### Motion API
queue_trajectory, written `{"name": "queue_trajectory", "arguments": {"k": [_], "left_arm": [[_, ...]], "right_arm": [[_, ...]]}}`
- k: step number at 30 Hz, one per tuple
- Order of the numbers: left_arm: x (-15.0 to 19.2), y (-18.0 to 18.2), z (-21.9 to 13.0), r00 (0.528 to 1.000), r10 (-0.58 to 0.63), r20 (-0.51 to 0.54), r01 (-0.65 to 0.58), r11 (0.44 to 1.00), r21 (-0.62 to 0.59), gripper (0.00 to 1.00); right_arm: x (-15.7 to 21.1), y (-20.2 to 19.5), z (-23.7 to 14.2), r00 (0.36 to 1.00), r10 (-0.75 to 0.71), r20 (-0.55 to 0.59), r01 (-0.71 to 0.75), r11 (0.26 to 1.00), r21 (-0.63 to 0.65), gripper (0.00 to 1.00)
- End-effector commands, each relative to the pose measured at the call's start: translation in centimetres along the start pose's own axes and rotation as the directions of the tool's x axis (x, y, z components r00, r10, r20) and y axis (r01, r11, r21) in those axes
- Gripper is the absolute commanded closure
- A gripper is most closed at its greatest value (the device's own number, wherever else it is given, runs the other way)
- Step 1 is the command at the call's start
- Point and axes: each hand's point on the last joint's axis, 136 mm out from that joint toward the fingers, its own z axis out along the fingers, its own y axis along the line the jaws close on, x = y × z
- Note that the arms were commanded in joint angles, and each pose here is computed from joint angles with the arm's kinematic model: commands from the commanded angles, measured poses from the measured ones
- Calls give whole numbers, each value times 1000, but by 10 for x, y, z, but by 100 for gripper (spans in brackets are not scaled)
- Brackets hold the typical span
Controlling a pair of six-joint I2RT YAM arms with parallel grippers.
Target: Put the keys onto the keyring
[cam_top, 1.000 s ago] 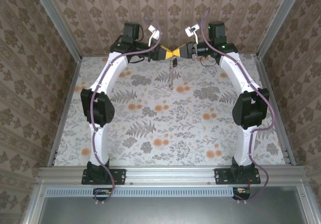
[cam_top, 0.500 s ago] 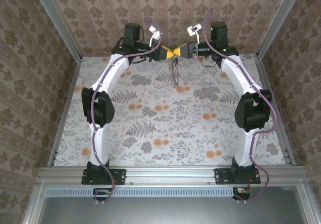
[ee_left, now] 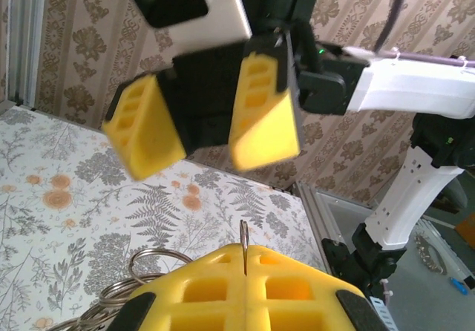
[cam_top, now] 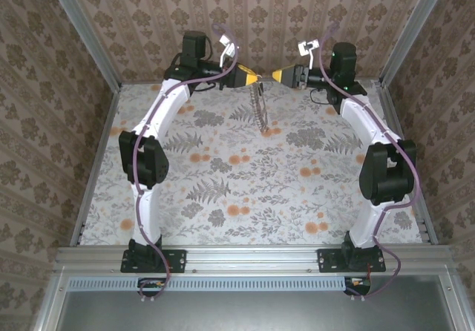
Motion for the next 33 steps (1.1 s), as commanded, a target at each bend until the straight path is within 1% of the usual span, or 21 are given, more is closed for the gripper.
{"name": "queue_trajectory", "arguments": {"k": [1, 7, 17, 23, 29, 31, 33], "left_arm": [[-34, -42, -10, 992, 122, 25, -123, 991, 54, 100], [-37, -51, -11, 991, 135, 26, -136, 987, 79, 100], [-38, -57, -8, 991, 134, 24, -136, 985, 106, 100], [-38, -58, -7, 991, 134, 23, -136, 985, 107, 100], [-39, -59, -7, 990, 136, 23, -138, 985, 108, 100], [-39, -59, -7, 990, 138, 24, -140, 984, 107, 100], [-39, -59, -7, 990, 138, 24, -140, 984, 107, 100]], "right_arm": [[0, 15, 0, 998, -68, 12, 69, 997, -28, 39], [10, 23, 4, 995, -103, 4, 103, 992, -70, 38], [11, 34, 19, 991, -136, -5, 134, 982, -134, 38], [13, 43, 22, 990, -140, -10, 136, 976, -172, 38], [18, 50, 26, 990, -142, -28, 133, 969, -207, 42], [20, 52, 28, 989, -141, -38, 129, 966, -222, 44], [23, 54, 30, 989, -141, -46, 126, 964, -235, 49]]}}
